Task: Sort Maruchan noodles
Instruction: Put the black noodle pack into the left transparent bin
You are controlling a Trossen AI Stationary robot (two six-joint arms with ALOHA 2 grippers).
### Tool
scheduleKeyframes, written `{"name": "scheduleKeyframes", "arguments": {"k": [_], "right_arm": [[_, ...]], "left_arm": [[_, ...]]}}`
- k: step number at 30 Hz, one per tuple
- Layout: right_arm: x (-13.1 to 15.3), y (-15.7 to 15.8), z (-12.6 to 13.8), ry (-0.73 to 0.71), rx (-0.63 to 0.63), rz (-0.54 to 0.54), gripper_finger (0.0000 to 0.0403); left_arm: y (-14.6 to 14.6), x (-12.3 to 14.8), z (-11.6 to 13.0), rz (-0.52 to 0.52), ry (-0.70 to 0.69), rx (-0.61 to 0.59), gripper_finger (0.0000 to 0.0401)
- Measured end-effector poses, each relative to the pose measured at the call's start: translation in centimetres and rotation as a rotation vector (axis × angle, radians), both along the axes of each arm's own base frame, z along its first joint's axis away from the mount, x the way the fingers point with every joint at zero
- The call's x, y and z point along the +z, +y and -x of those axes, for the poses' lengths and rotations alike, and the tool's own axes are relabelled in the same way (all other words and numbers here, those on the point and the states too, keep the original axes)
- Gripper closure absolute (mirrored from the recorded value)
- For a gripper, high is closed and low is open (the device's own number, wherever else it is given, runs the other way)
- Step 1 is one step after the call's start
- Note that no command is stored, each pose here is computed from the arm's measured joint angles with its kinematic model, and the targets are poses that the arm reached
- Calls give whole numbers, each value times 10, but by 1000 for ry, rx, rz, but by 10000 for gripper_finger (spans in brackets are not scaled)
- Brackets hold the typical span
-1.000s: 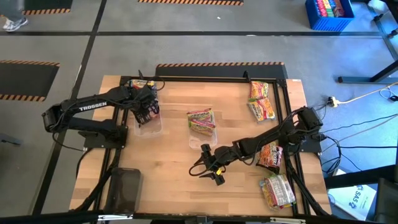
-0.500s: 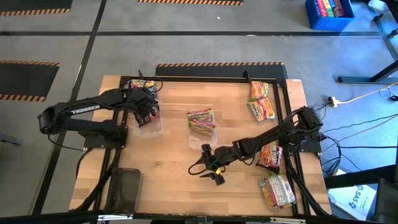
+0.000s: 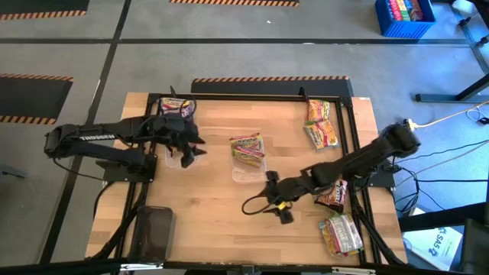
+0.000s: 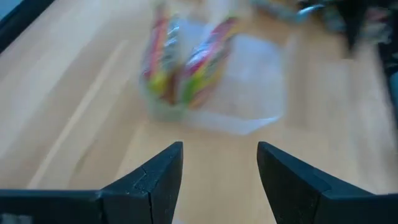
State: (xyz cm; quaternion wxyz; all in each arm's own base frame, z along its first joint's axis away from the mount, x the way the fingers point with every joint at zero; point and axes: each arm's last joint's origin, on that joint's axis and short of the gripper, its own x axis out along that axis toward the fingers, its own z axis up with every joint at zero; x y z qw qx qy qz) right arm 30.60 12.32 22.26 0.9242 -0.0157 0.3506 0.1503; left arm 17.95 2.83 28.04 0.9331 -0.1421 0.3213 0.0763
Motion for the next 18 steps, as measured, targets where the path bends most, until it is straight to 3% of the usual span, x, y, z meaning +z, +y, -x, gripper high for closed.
{"name": "scheduleKeyframes", "arguments": {"k": [5,9,18], "right_arm": [[15,-5,42,248,-117,-50,139],[25,-11,75,411,-289,-63,139],[32,-8,130,590,-613,-16,139]], "left_arm": [[-28,5,-14,-18,-91,-76,202],[-50,0,-24,-34,-128,-126,202],[-94,-17,-41,-87,-134,-185,202]]}}
